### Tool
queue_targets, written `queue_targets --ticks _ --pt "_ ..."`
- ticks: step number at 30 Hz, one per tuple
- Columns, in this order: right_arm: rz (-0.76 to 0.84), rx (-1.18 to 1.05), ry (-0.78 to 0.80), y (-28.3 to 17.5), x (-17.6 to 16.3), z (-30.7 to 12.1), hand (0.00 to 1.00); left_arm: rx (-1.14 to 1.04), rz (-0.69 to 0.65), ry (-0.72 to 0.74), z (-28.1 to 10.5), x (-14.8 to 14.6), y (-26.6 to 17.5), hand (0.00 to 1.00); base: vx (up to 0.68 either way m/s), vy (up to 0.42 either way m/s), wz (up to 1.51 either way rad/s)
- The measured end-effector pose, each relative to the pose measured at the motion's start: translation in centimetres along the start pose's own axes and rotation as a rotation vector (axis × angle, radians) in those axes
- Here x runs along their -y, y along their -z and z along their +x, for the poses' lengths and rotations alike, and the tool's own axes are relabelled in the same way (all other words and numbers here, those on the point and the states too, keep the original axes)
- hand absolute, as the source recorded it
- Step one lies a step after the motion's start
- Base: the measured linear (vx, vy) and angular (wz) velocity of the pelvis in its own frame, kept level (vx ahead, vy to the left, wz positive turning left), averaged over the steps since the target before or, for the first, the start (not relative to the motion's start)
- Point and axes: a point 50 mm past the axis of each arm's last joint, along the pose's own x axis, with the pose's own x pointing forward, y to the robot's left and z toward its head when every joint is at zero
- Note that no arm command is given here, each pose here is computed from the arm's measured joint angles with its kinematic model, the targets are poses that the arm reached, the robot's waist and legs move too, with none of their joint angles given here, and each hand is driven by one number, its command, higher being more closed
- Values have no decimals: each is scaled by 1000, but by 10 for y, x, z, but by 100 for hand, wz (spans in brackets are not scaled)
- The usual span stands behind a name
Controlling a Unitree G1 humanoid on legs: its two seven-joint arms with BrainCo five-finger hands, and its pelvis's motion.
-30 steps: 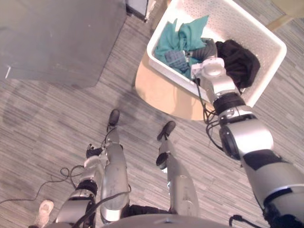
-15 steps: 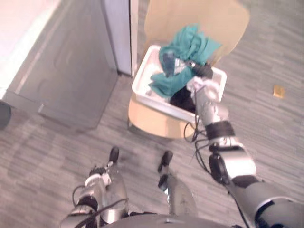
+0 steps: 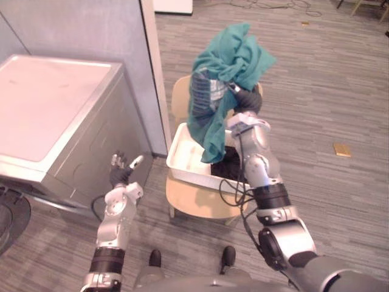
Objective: Pick up the laundry basket with both hands and put the clothes into the washing machine.
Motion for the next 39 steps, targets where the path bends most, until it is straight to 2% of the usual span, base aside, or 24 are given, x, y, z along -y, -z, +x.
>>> queue_targets --ticks 5,14,17,23,31,32,39 --pt "36 26 -127 -2 -37 6 100 119 -28 63 3 16 -29 0 -17 12 -26" --pt "92 -47 -289 17 -81 -3 100 362 -82 338 9 90 -97 0 -24 -1 -8" --pt "91 -36 -329 13 -92 -1 100 417 -88 392 8 104 -112 0 0 0 0" --pt "89 -35 -366 13 -94 -1 100 412 15 491 15 123 -113 0 -3 -2 1" --pt "81 -91 -368 25 -93 -2 100 414 88 556 23 133 -121 0 0 0 0" --pt "83 -99 -364 27 -91 -3 100 411 94 571 23 133 -122 100 0 0 0" --pt "65 -125 -353 34 -86 -5 100 381 109 623 21 139 -115 100 0 0 0"
